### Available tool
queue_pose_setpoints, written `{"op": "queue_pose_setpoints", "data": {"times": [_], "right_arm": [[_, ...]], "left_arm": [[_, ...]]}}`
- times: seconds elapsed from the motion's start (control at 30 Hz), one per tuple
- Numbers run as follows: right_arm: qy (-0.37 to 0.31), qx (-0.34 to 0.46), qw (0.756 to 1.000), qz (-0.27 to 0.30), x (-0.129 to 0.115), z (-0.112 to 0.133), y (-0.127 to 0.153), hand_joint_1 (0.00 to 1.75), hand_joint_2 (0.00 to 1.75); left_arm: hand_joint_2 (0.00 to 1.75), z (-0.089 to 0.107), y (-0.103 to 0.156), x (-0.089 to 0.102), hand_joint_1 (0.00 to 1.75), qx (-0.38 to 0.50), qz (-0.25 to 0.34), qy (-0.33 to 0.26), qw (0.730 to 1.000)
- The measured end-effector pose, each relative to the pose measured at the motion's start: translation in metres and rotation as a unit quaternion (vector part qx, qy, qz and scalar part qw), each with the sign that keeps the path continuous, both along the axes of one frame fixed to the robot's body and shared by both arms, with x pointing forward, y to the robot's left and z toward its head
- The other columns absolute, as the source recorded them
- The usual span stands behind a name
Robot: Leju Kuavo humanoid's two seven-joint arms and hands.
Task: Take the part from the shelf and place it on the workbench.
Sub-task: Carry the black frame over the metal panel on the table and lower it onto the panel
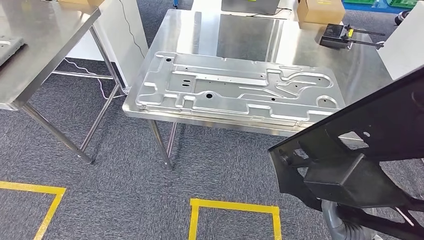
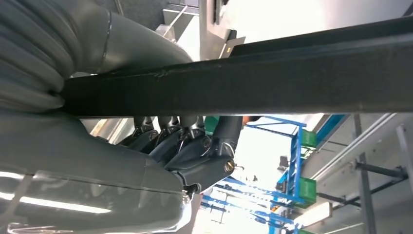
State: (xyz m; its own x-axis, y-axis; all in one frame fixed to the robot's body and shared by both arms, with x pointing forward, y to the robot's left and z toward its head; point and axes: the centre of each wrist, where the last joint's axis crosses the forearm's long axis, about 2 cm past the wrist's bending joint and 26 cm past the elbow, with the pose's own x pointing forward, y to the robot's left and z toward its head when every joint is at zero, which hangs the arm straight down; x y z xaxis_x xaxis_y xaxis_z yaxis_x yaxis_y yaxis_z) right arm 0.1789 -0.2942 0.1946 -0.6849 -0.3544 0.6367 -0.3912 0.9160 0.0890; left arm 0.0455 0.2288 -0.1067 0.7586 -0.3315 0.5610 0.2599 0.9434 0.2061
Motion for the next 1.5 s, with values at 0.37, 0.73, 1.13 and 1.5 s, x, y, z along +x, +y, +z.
{"op": "queue_pose_setpoints", "data": {"times": [0.37, 0.73, 1.13, 1.5], "right_arm": [[0.000, 0.000, 1.000, -0.005, -0.0014, -0.0002, -0.0001, 1.75, 1.75], [0.001, -0.002, 1.000, -0.012, -0.0027, -0.0007, -0.0010, 1.75, 1.75], [-0.005, -0.007, 1.000, -0.012, 0.0003, 0.0023, -0.0004, 1.75, 1.75], [-0.005, -0.009, 1.000, -0.012, 0.0004, 0.0029, -0.0003, 1.75, 1.75]], "left_arm": [[1.75, 0.0001, -0.0003, 0.0009, 0.00, -0.001, -0.001, -0.002, 1.000], [1.75, -0.0001, -0.0001, -0.0006, 0.00, -0.002, 0.002, 0.000, 1.000], [1.75, -0.0003, 0.0003, -0.0017, 0.00, -0.004, 0.003, 0.001, 1.000], [1.75, 0.0000, 0.0003, 0.0009, 0.00, -0.005, 0.003, -0.002, 1.000]]}}
